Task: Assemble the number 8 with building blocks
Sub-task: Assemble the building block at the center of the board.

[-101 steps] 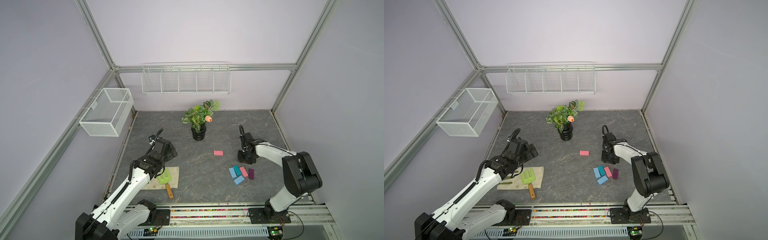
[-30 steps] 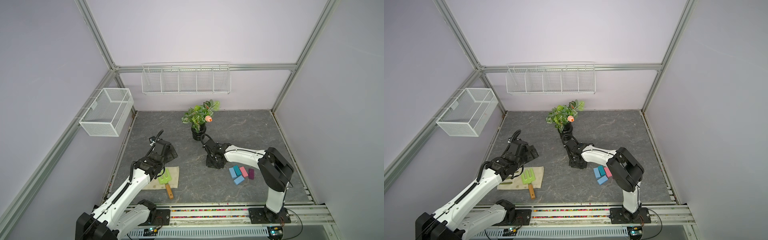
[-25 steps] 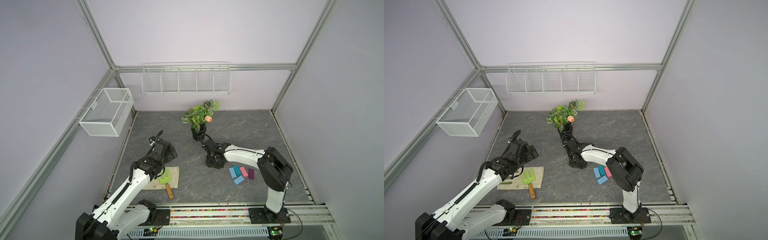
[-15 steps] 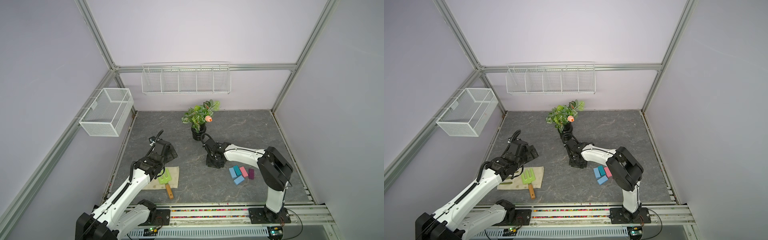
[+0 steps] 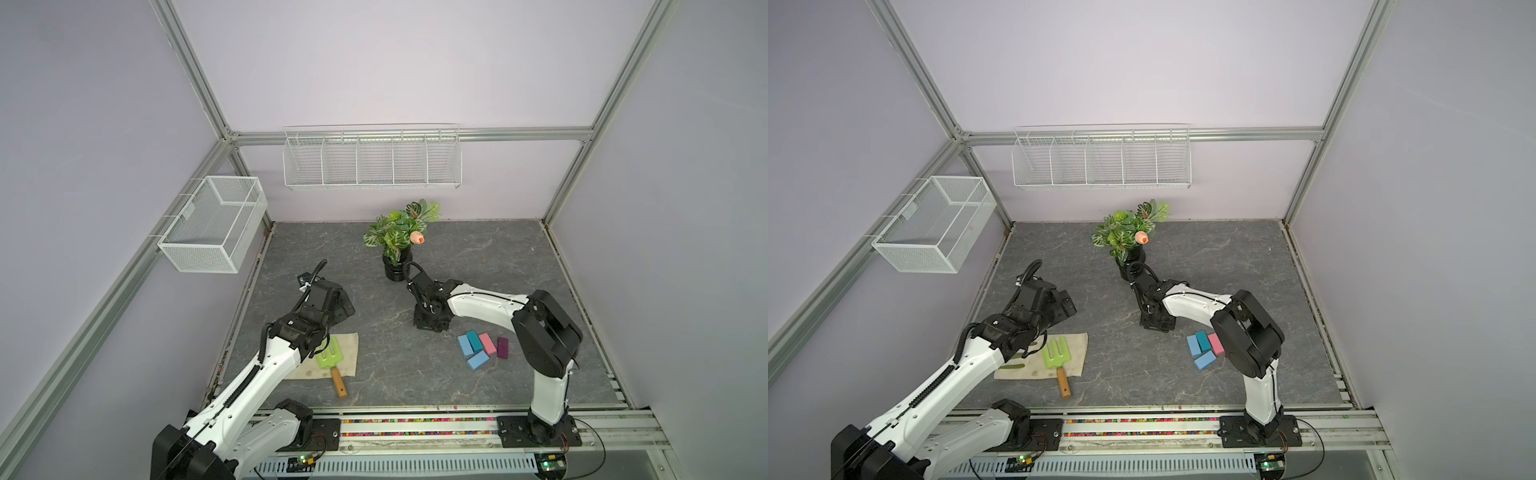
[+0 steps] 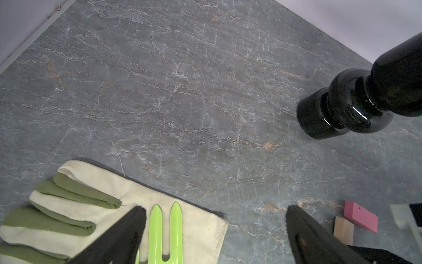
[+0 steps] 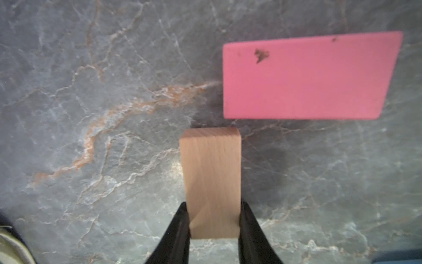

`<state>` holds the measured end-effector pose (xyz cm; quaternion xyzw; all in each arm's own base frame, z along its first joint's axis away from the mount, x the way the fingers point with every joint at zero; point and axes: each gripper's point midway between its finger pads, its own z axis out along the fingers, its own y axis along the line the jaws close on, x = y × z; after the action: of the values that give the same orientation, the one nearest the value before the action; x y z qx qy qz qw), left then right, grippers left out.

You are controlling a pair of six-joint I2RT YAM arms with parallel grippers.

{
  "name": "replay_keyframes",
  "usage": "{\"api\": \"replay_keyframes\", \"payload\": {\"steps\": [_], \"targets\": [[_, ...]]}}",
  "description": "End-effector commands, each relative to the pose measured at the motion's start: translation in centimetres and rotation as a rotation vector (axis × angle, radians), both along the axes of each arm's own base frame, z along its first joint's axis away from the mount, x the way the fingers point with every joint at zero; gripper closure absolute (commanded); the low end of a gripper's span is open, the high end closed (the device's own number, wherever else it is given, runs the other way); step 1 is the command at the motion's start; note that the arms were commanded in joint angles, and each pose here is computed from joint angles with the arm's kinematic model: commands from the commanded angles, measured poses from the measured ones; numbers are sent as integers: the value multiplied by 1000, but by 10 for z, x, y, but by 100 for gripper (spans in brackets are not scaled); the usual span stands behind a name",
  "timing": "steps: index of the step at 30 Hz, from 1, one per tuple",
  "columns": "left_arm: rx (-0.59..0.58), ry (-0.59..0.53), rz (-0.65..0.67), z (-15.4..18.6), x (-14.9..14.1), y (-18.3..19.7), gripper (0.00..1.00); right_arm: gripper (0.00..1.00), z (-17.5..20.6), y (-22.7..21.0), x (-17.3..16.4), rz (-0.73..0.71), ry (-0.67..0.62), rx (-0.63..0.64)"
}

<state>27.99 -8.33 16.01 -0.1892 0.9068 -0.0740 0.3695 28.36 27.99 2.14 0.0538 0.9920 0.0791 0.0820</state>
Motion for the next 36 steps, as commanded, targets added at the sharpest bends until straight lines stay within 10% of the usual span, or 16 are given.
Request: {"api": "replay_keyframes", "payload": {"steps": [1, 36], "targets": [[7, -9, 13, -1, 1, 1, 0, 88, -14, -1, -1, 1, 31, -10], [17, -4, 8, -2, 1, 2, 1, 57, -14, -1, 1, -24, 23, -5]]}}
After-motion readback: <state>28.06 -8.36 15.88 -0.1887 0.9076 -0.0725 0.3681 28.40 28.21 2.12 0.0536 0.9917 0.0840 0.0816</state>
